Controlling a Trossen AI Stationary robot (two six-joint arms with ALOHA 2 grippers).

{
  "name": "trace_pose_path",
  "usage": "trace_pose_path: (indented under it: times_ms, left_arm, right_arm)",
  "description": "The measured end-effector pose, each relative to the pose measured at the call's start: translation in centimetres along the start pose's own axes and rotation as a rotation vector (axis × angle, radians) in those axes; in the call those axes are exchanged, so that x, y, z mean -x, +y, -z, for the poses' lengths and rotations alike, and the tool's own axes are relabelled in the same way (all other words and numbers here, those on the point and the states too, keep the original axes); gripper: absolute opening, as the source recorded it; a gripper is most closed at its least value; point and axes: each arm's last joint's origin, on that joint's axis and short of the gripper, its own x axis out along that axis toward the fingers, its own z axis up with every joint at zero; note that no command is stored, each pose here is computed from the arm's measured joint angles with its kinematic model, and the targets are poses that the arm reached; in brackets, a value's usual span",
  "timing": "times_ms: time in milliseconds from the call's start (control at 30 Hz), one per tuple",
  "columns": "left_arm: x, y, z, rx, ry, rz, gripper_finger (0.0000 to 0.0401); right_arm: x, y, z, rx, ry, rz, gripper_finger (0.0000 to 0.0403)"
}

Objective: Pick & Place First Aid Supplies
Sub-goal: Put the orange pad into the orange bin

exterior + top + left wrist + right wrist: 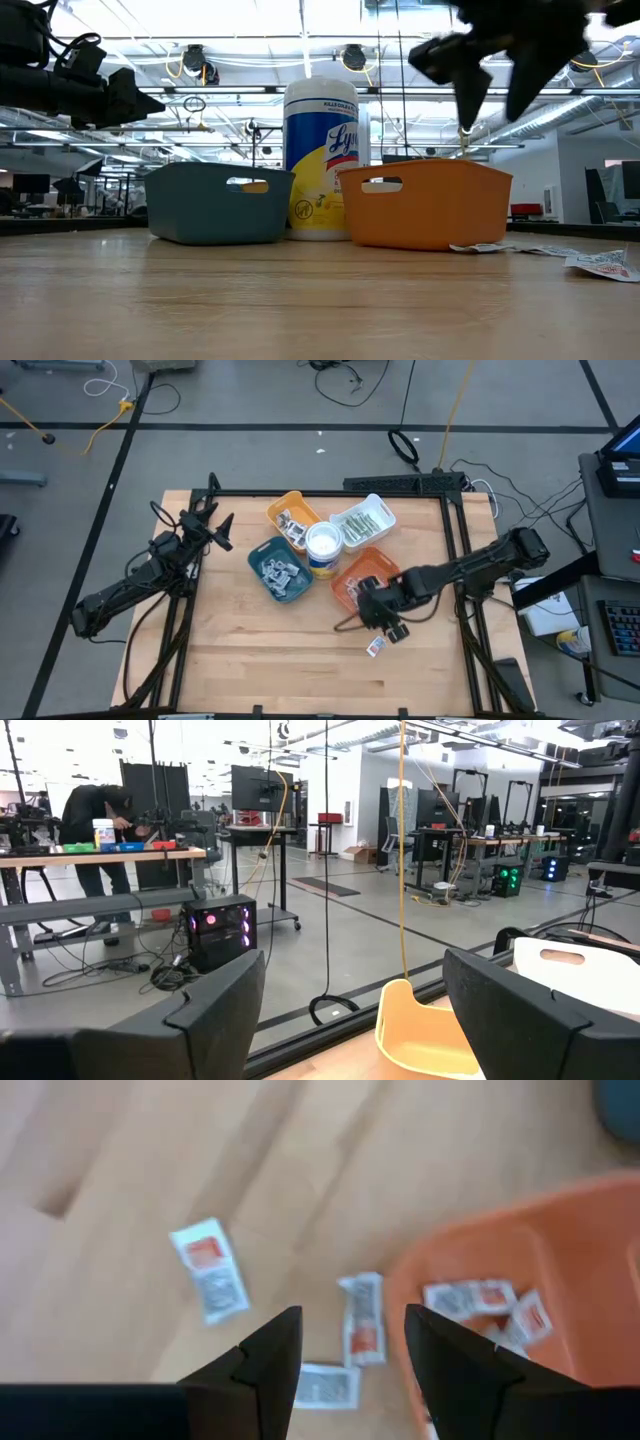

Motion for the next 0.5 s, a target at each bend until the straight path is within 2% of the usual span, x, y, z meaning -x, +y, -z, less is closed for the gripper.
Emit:
trace_pose_path:
  times_ms: [300,500]
  left_arm:
    - [0.0,0.0,0.0,0.0,0.0,0.0,0.0308]
    - [0.0,0.0,0.0,0.0,0.0,0.0,0.0308]
  right_arm:
    - [0.0,4.5,-0.8,0.14,-0.026,-0.052,0.0169]
    - [-1.6,6.4,-0.3,0.12,0.029,-0.076,0.0169]
